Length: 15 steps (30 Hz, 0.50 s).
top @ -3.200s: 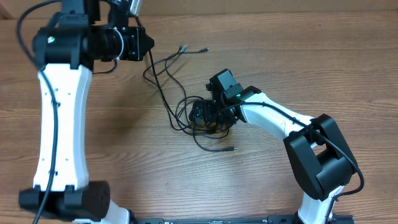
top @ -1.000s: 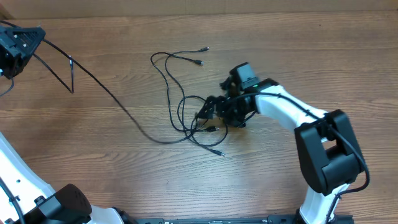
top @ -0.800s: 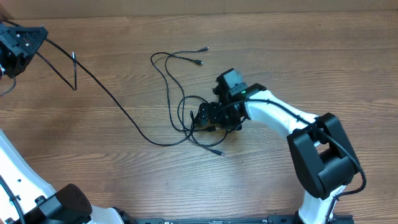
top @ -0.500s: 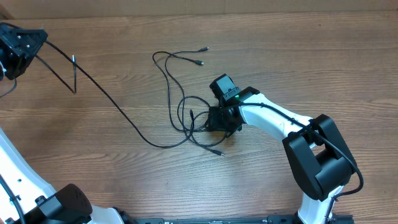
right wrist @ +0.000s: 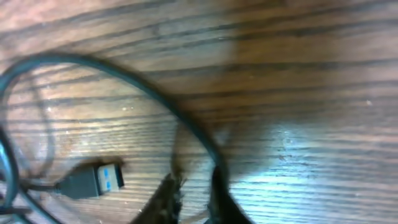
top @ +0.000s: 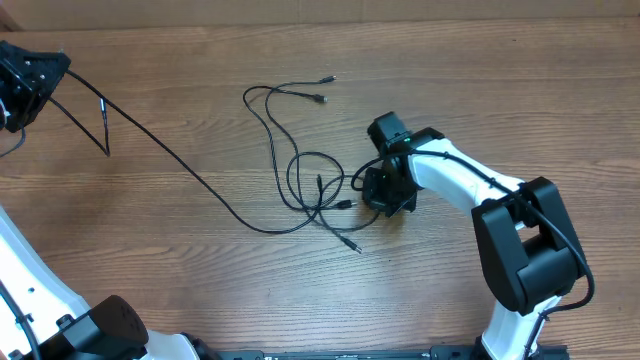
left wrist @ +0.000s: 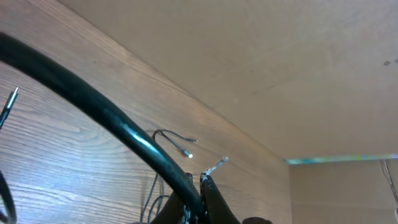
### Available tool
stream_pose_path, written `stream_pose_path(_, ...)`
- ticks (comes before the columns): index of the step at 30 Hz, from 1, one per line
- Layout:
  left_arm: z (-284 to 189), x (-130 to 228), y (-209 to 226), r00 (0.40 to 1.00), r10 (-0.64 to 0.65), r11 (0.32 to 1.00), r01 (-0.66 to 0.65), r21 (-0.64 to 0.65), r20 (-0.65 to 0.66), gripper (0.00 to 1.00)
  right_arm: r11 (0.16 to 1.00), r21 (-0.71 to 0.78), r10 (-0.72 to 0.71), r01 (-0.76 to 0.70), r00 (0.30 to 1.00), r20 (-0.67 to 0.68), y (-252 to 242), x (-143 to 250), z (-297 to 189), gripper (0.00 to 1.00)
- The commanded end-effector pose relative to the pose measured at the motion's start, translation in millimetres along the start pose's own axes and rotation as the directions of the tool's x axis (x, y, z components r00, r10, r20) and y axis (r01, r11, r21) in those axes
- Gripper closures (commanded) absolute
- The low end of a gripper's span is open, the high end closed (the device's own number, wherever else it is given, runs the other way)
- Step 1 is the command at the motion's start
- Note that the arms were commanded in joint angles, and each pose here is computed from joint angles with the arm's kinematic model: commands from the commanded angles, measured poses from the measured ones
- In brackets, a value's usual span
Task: Untangle cables
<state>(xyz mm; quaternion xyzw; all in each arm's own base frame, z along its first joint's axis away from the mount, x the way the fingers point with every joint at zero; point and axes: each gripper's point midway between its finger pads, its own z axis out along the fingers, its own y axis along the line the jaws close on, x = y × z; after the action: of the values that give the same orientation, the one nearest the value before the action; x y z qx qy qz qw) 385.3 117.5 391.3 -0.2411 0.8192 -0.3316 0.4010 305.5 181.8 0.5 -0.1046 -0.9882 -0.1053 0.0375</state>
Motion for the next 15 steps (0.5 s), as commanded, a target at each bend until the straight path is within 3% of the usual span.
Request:
stream_pose_path(1, -8, -1, -13, 0.999, 0.048, 0.999, -0.048, -0.002, 0.026, 0.96, 1.0, -0.01, 0.006, -0.006, 1.0, -0.022, -1, 3, 2, 0.76)
stream_pose_path(5, -7, 0, -14, 0.999, 0.048, 0.999, -0.048, 0.0, 0.022, 0.96, 0.995, -0.103, -0.021, 0.015, 0.998, -0.058, 19, 10, 2, 0.54)
stream_pose_path(8, -5, 2, -16, 0.999, 0.051, 0.999, -0.051, 0.004, 0.014, 0.96, 0.979, -0.196, -0.067, 0.049, 0.994, -0.086, 37, 15, -1, 0.52)
stream_pose_path(15, 1, 6, -19, 0.998, 0.064, 0.998, -0.064, -0.01, 0.003, 0.96, 0.947, -0.308, -0.147, 0.092, 0.976, -0.158, 53, 34, -10, 0.32)
